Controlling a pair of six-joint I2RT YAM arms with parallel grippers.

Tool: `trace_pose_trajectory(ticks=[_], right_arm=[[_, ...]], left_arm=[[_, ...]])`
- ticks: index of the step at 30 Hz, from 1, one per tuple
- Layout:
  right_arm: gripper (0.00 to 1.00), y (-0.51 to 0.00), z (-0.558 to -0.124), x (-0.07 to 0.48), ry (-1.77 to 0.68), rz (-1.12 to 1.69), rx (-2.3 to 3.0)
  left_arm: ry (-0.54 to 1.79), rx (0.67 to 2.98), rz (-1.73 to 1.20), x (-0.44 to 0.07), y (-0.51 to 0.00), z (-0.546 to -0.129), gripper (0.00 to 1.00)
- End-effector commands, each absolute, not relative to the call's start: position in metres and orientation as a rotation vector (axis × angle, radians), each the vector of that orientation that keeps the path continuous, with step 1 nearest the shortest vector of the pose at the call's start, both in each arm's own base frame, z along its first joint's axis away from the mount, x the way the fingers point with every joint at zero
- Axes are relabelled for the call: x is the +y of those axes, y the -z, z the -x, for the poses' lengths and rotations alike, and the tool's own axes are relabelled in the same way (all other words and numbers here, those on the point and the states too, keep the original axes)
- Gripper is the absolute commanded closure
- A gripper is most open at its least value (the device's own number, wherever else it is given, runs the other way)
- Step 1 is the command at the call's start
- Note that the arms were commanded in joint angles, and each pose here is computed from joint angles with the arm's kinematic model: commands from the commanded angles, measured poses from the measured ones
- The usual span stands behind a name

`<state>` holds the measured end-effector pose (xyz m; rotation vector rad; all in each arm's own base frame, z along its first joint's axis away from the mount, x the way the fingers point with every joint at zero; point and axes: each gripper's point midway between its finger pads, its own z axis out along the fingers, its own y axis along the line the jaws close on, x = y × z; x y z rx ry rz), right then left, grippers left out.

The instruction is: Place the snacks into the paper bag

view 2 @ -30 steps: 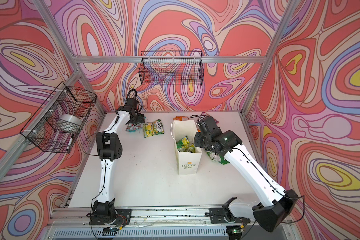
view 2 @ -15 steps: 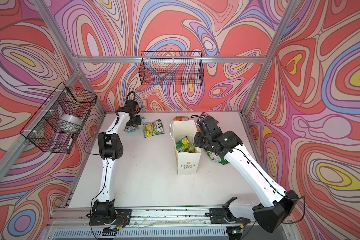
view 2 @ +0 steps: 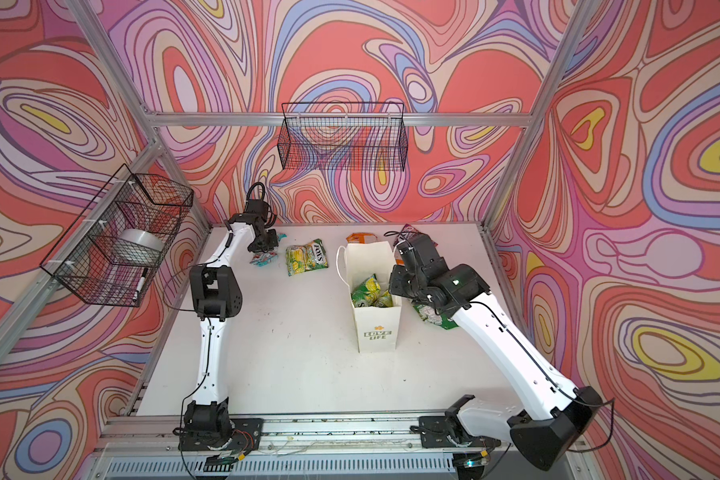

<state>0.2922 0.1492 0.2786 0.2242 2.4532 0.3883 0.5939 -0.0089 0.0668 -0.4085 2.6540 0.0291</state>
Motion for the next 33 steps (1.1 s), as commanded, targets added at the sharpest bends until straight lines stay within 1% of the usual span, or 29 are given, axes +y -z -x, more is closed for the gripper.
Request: trace_pose_trajectory(ticks=[1,4,10,18,20,24,27,33], right_arm=[[1.0,-0.282,-0.292,0.151,-0.406,-0.219,2.426],[1.0,-0.281,-0.292,0.151,-0.407,-0.218,2.422],[1.0,-0.278,-0.292,0.151,-0.405,-0.212,2.426],[1.0,-0.274,-0.292,0.152,-0.405,-0.188,2.427],[1.0,-0.273,-0.293,0.153,-0.403,-0.181,2.428],[1.0,-0.273,-0.295,0.153,-0.392,-0.172,2.424],[1.0,-0.273,-0.296,0.155,-0.398,-0.168,2.423],[1.0,-0.27,-0.297,0.157,-0.405,-0.166,2.429]], left_arm=[[0.027,2.589,0.485,-0.009,-0.114,-0.584,0.82],[0.022,2.555,0.513,-0.006,-0.135,-0.577,0.86],[0.022,2.505,0.556,-0.002,-0.169,-0.556,0.89],[0.167,2.422,0.614,-0.013,-0.217,-0.521,0.89],[0.221,2.392,0.611,-0.018,-0.23,-0.512,0.89],[0.265,2.402,0.581,-0.03,-0.243,-0.49,0.89],[0.341,2.402,0.546,-0.045,-0.25,-0.473,0.88],[0.395,2.374,0.452,-0.071,-0.282,-0.439,0.88]])
